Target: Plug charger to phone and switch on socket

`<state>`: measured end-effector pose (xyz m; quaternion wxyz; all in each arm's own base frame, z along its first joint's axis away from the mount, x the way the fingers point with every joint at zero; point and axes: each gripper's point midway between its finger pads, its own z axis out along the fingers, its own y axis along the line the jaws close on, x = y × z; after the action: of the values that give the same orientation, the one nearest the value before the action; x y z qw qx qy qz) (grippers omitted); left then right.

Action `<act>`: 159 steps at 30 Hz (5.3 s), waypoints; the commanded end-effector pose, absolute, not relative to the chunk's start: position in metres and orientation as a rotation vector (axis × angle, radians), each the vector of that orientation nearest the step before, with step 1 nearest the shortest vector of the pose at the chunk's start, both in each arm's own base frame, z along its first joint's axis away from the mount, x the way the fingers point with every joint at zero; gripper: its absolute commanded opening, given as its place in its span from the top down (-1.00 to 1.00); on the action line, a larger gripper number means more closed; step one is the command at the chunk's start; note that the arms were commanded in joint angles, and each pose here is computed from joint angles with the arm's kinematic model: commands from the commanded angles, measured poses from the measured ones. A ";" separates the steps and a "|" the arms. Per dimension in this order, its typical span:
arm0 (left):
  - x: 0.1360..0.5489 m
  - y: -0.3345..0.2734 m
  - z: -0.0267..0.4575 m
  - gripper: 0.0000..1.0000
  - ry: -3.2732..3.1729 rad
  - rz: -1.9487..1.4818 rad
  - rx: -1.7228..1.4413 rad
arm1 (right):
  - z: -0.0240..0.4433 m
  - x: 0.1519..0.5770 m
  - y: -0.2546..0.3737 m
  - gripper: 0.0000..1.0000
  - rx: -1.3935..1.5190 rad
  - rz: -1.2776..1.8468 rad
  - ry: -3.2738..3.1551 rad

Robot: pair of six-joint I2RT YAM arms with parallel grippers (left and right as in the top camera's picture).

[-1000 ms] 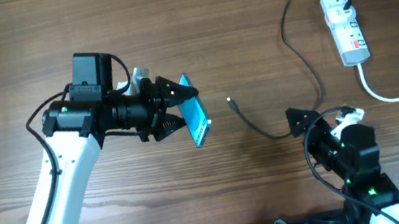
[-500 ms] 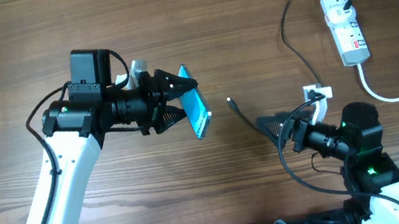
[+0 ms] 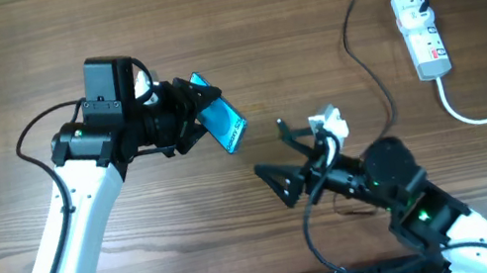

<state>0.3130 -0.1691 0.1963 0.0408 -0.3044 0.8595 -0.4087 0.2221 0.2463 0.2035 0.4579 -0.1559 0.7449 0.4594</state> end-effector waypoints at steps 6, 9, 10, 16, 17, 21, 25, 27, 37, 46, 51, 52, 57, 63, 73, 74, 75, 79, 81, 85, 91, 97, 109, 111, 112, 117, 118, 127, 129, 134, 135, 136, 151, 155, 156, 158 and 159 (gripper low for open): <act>0.317 -0.169 0.214 0.29 2.582 -1.268 -0.908 | 0.205 0.266 0.297 -0.97 -0.366 1.191 1.825; 0.318 -0.168 0.214 0.29 2.581 -1.263 -0.909 | 0.219 0.277 0.315 -0.89 -0.379 1.211 1.793; 0.318 -0.168 0.213 0.29 2.580 -1.260 -0.910 | 0.224 0.279 0.317 -0.86 -0.367 1.206 1.777; 0.319 -0.167 0.213 0.28 2.577 -1.249 -0.914 | 0.224 0.282 0.322 -0.71 -0.297 1.175 1.781; 0.319 -0.166 0.213 0.28 2.577 -1.247 -0.915 | 0.222 0.284 0.326 -0.67 -0.297 1.176 1.787; 0.318 -0.167 0.212 0.28 2.578 -1.247 -0.913 | 0.215 0.290 0.334 -0.56 -0.277 1.192 1.803; 0.318 -0.167 0.212 0.28 2.578 -1.247 -0.914 | 0.220 0.292 0.335 -0.36 -0.281 1.189 1.788; 0.318 -0.166 0.212 0.28 2.583 -1.245 -0.918 | 0.218 0.295 0.334 -0.04 -0.268 1.179 1.791; 0.317 -0.166 0.211 0.28 2.587 -1.242 -0.923 | 0.218 0.294 0.334 0.27 -0.217 1.221 1.810; 0.317 -0.166 0.211 0.30 2.587 -1.242 -0.924 | 0.216 0.293 0.335 0.56 -0.183 1.254 1.836; 0.317 -0.166 0.211 0.30 2.587 -1.242 -0.924 | 0.216 0.292 0.336 0.73 -0.191 1.260 1.838; 0.317 -0.166 0.211 0.30 2.587 -1.242 -0.924 | 0.216 0.291 0.336 0.74 -0.194 1.263 1.838; 0.317 -0.166 0.211 0.24 2.587 -1.242 -0.924 | 0.216 0.291 0.336 0.85 -0.194 1.262 1.838; 0.317 -0.166 0.211 -0.05 2.587 -1.242 -0.924 | 0.217 0.292 0.336 0.88 -0.175 1.278 1.841; 0.317 -0.166 0.211 -0.41 2.588 -1.241 -0.923 | 0.242 0.283 0.341 0.91 -0.024 1.525 1.819; 0.317 -0.166 0.211 -0.42 2.588 -1.241 -0.923 | 0.245 0.282 0.341 0.91 0.003 1.554 1.818; 0.317 -0.166 0.211 -0.43 2.588 -1.241 -0.923 | 0.245 0.282 0.341 0.91 0.022 1.570 1.820; 0.317 -0.166 0.211 -0.49 2.588 -1.241 -0.923 | 0.242 0.291 0.333 0.91 0.206 1.650 1.861; 0.317 -0.166 0.211 -0.57 2.588 -1.240 -0.918 | 0.230 0.302 0.323 0.91 0.415 1.695 1.914; 0.317 -0.164 0.208 -0.86 2.598 -1.201 -0.853 | 0.182 0.317 0.297 0.91 0.911 1.681 2.068; 0.323 -0.144 0.196 -1.00 2.599 -0.986 -0.722 | 0.172 0.311 0.296 0.91 1.008 1.737 2.148; 0.322 -0.126 0.229 -1.00 2.489 -0.945 -0.488 | 0.179 0.292 0.310 0.91 1.287 1.954 2.206; 0.283 -0.133 0.231 -0.75 2.489 -1.189 -1.042 | 0.220 0.306 0.311 0.91 1.193 2.114 2.005; 0.285 -0.138 0.234 -0.71 2.469 -1.251 -1.093 | 0.220 0.310 0.308 0.91 1.208 2.101 1.975; 0.286 -0.139 0.235 -0.71 2.460 -1.267 -1.091 | 0.221 0.310 0.308 0.91 1.205 2.104 1.974; 0.291 -0.142 0.232 -0.61 2.461 -1.272 -1.086 | 0.237 0.309 0.310 0.91 1.131 2.170 1.928; 0.294 -0.145 0.230 -0.58 2.468 -1.272 -1.080 | 0.244 0.308 0.311 0.91 1.100 2.196 1.906; 0.327 -0.158 0.220 0.10 2.427 -1.323 -1.059 | 0.248 0.307 0.311 0.91 1.078 2.216 1.900; 0.329 -0.159 0.223 0.17 2.414 -1.331 -1.044 | 0.248 0.309 0.310 0.91 1.088 2.208 1.892; 0.337 -0.165 0.231 0.30 2.376 -1.353 -0.981 | 0.248 0.309 0.310 0.91 1.085 2.211 1.889; 0.337 -0.166 0.230 0.31 2.382 -1.347 -0.981 | 0.248 0.309 0.310 0.91 1.085 2.211 1.889; 0.337 -0.167 0.229 0.31 2.386 -1.342 -0.980 | 0.249 0.309 0.310 0.91 1.084 2.212 1.888; 0.336 -0.174 0.222 0.92 2.408 -1.317 -0.974 | 0.250 0.309 0.310 0.91 1.078 2.216 1.882; 0.336 -0.173 0.222 0.92 2.407 -1.314 -0.975 | 0.244 0.309 0.310 0.73 1.104 2.194 1.907; 0.338 -0.171 0.221 0.91 2.400 -1.294 -0.984 | 0.240 0.308 0.311 0.69 1.115 2.184 1.920; 0.341 -0.166 0.218 0.92 2.386 -1.252 -1.004 | 0.234 0.306 0.312 0.60 1.131 2.168 1.960; 0.343 -0.163 0.217 0.92 2.378 -1.228 -1.008 | 0.232 0.305 0.312 0.54 1.135 2.164 1.973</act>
<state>0.3371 -0.1697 0.2215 0.1145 -0.3479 0.8184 -0.4428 0.3096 0.3085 0.2209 0.0053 0.3812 0.6233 0.6828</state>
